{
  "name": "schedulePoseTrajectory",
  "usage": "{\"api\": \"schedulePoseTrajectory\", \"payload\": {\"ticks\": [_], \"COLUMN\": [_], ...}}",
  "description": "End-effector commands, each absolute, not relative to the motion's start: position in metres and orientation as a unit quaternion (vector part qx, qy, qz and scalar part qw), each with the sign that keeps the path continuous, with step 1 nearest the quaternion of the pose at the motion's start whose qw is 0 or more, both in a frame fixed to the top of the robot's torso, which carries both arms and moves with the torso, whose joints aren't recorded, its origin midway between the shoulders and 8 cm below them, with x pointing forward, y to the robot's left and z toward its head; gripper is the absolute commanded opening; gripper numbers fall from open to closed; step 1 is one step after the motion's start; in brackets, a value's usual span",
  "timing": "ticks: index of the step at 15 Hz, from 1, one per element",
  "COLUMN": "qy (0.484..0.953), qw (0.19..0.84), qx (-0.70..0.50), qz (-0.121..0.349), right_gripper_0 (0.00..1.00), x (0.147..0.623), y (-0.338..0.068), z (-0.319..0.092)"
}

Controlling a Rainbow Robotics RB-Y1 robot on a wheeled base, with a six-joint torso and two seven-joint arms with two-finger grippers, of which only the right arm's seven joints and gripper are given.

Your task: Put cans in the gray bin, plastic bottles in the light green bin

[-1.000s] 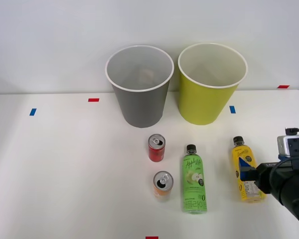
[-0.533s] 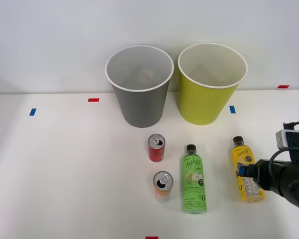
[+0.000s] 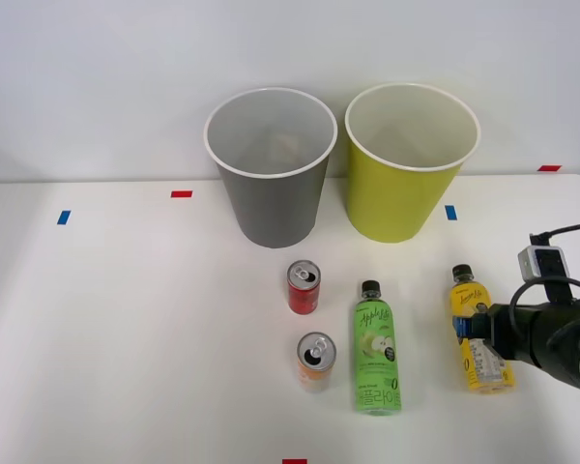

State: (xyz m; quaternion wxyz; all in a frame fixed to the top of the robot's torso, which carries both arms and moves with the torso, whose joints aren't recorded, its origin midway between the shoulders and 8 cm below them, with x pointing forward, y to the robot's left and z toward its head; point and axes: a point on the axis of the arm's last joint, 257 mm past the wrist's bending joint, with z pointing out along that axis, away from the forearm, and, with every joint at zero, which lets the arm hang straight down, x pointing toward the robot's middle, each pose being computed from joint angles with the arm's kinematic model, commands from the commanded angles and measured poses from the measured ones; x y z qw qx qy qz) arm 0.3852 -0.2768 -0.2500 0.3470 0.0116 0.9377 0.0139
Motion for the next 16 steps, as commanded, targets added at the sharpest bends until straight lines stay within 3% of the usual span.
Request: {"api": "schedulePoseTrajectory", "payload": {"ticks": [1,5,9,16], "qy": [0.939,0.936,0.949,0.949], "qw": [0.341,0.349,0.313,0.31], "qx": [0.017,0.03,0.043,0.047], "qz": [0.03,0.027,-0.011,-0.019], "right_gripper_0": [1.0,1.0,1.0,1.0], "x": [0.399,0.417,0.409,0.409], "y": [-0.267,-0.265,-0.275,-0.278], "z": [-0.256,-0.252,-0.251,-0.25]}}
